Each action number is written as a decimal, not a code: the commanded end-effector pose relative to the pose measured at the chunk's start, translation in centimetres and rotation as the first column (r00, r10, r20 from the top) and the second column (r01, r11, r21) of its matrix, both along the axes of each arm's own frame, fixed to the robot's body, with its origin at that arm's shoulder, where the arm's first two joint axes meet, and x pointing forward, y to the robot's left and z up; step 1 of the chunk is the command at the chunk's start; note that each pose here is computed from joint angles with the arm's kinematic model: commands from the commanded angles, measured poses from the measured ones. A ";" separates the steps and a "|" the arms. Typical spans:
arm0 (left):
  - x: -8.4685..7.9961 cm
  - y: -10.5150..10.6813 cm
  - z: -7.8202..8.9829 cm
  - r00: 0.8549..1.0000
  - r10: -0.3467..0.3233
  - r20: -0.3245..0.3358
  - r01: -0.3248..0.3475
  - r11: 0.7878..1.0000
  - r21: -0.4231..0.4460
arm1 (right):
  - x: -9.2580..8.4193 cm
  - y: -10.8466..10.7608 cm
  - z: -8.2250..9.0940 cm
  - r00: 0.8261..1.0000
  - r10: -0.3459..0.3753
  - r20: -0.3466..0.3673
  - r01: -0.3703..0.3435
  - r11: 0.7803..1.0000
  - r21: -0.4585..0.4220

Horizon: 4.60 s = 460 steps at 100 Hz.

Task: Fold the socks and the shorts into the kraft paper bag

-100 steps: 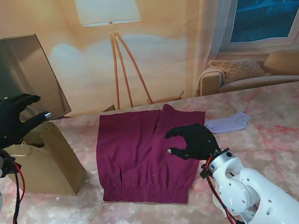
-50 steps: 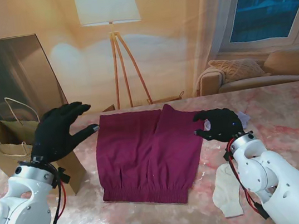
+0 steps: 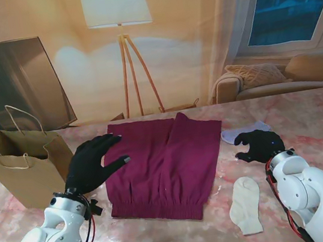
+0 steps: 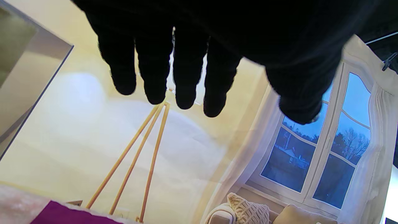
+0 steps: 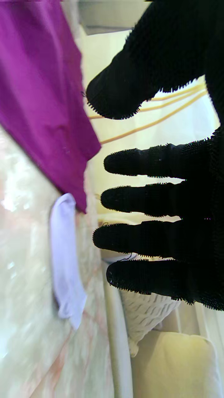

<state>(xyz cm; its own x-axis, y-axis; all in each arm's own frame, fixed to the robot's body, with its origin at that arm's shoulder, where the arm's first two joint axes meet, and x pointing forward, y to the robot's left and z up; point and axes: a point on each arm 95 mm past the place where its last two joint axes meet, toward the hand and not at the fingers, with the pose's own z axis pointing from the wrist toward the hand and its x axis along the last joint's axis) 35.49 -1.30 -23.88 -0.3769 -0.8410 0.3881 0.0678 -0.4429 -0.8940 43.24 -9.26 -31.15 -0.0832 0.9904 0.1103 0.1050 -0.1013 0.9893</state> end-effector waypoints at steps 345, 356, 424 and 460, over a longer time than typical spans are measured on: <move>0.2 -0.4 -4.2 0.993 -0.020 -0.118 0.018 1.000 -0.013 | -8.4 0.0 -3.4 0.961 0.273 0.049 -0.267 0.958 -0.105; 0.1 -0.3 -4.2 0.993 -0.017 -0.115 0.016 1.000 -0.013 | -8.3 0.1 -2.9 0.962 0.260 0.084 -0.252 0.964 -0.089; 0.1 -0.3 -4.3 0.992 -0.016 -0.123 0.015 1.000 -0.006 | -6.0 -0.8 -6.0 0.994 0.034 -0.107 -0.053 0.983 -0.178; 0.0 -0.2 -4.4 0.992 -0.011 -0.125 0.011 1.000 -0.005 | -5.8 -0.2 -8.9 0.991 0.006 -0.130 -0.029 0.984 -0.176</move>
<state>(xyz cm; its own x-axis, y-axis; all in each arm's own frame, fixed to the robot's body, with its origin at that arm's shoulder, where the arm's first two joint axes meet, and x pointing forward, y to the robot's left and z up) 35.64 -1.47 -28.31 -0.3344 -0.8362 0.4346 -0.0472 -0.4457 -0.8939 38.03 -9.63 -38.77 -0.1013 0.9926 -0.0671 0.2109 0.0873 0.9736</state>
